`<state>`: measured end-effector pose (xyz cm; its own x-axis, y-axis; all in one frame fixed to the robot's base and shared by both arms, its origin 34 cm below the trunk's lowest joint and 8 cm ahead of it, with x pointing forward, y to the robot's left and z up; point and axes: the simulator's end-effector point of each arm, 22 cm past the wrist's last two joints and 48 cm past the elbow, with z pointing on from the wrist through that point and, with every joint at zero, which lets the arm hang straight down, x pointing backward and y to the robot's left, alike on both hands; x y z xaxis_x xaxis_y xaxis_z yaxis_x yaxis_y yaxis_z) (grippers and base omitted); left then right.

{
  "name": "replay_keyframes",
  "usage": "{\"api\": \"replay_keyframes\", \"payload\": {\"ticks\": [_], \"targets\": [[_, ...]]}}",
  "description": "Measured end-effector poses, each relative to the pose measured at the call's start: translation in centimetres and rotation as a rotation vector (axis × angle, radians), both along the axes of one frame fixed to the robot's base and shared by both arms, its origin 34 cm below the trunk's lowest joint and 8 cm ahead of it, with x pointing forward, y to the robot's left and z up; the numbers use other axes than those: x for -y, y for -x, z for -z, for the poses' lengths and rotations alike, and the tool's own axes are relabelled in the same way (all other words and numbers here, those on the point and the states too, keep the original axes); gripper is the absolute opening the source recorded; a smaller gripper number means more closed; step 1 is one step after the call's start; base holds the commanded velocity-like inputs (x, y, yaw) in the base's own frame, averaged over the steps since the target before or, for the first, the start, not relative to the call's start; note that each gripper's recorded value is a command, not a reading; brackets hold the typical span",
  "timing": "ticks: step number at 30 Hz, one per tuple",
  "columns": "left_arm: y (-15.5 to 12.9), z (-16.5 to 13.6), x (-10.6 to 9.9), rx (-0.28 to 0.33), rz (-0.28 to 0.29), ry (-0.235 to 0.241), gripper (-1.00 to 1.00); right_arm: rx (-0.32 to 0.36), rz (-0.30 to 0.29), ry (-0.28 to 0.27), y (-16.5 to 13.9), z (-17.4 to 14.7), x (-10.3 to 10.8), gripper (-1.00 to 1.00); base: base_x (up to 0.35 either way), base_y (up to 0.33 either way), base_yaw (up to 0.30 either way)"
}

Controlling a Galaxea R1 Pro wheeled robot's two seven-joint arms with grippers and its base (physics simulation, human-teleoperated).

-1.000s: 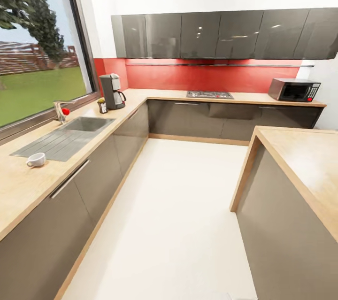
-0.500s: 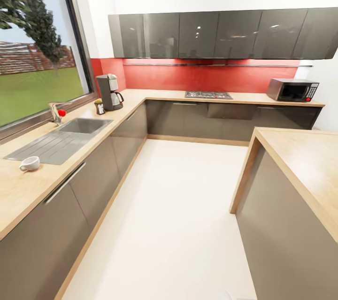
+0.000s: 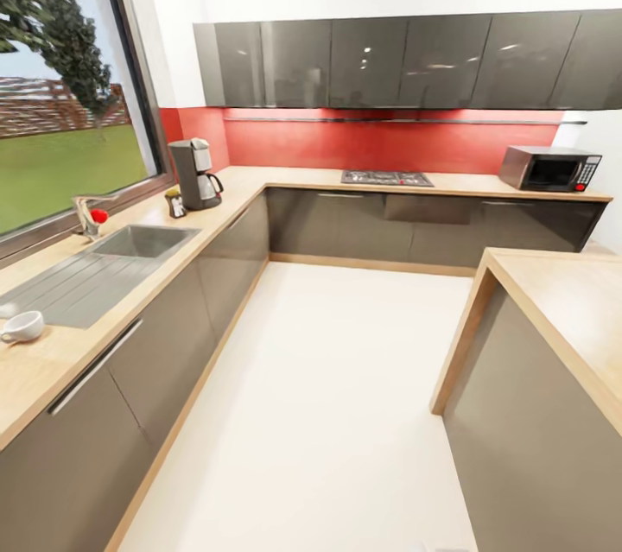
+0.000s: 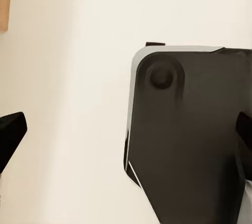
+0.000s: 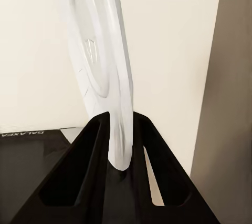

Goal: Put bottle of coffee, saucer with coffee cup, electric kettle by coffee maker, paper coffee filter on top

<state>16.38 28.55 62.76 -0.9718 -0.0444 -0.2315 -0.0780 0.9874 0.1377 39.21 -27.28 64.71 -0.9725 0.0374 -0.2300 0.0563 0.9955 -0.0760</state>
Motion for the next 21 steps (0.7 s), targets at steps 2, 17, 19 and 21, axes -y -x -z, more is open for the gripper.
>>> {"api": "replay_keyframes", "payload": {"ticks": [2,17,19,21], "targets": [[-0.01,0.00,-0.01,0.001,0.000,0.000,1.00,0.000,0.000,0.001,0.00,0.00,0.02,-1.00,0.337,0.000,0.000],[-0.03,-0.02,-0.20,0.002,-0.001,-0.003,1.00,0.001,0.001,0.000,-0.06,-0.02,0.04,-1.00,0.337,0.000,0.010],[-0.02,-0.02,-0.24,0.002,-0.001,-0.004,1.00,0.002,0.001,0.001,-0.07,-0.02,0.04,-1.00,0.337,0.000,0.189],[-0.02,-0.02,-0.21,0.001,-0.001,-0.004,1.00,0.002,0.001,0.001,-0.07,-0.02,0.04,-1.00,0.337,0.000,0.241]]}}
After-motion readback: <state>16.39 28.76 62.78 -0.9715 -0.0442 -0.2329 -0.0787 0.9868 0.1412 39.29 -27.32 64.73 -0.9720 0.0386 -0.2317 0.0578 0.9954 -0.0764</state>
